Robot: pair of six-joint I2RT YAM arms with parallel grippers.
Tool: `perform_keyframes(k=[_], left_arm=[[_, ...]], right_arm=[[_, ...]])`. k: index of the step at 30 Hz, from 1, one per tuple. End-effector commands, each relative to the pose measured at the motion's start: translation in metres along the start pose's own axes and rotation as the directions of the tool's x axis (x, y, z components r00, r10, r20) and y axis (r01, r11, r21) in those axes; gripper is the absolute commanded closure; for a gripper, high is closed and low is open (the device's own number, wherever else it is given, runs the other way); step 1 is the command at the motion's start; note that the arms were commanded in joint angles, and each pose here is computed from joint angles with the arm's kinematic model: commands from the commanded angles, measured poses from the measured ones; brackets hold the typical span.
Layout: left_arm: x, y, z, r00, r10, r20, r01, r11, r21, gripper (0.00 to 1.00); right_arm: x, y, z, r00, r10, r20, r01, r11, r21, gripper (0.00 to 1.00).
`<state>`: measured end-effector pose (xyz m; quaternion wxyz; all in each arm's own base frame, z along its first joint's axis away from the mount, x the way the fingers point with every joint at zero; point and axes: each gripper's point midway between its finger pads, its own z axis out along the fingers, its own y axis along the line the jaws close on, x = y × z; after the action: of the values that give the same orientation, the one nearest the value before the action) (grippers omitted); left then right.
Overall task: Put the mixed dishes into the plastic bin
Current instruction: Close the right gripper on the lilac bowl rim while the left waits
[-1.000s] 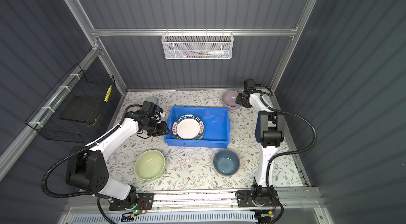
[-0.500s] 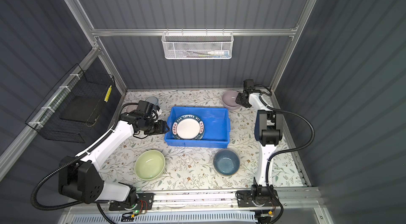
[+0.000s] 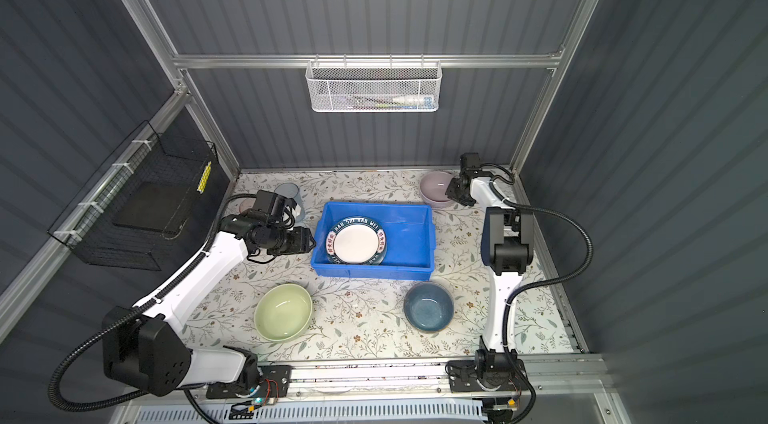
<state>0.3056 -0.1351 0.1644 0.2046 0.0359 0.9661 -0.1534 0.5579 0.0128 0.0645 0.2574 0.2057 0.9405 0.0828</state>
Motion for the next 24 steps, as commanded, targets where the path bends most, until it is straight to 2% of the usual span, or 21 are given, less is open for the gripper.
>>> perform_keyframes(k=[1,11,16,24], left_arm=[[0.001,-0.002,-0.012,1.0,0.006,0.014,-0.006,1.0,-0.005,0.33],[0.002,0.0,-0.012,1.0,0.013,0.01,-0.013,1.0,-0.014,0.33],[0.003,0.0,-0.011,1.0,0.013,0.006,-0.013,1.0,-0.013,0.34],[0.002,-0.001,-0.008,1.0,0.013,0.004,-0.013,1.0,-0.01,0.34]], right_arm=[[0.012,-0.008,0.011,0.999,0.019,-0.044,-0.018,1.0,0.024,0.69],[0.011,-0.008,0.009,0.999,0.025,-0.044,-0.024,0.999,0.026,0.8],[0.007,-0.004,0.001,0.999,0.035,-0.029,-0.035,0.999,0.006,0.88],[-0.004,-0.008,-0.017,0.999,0.053,0.004,-0.053,0.999,0.001,0.94]])
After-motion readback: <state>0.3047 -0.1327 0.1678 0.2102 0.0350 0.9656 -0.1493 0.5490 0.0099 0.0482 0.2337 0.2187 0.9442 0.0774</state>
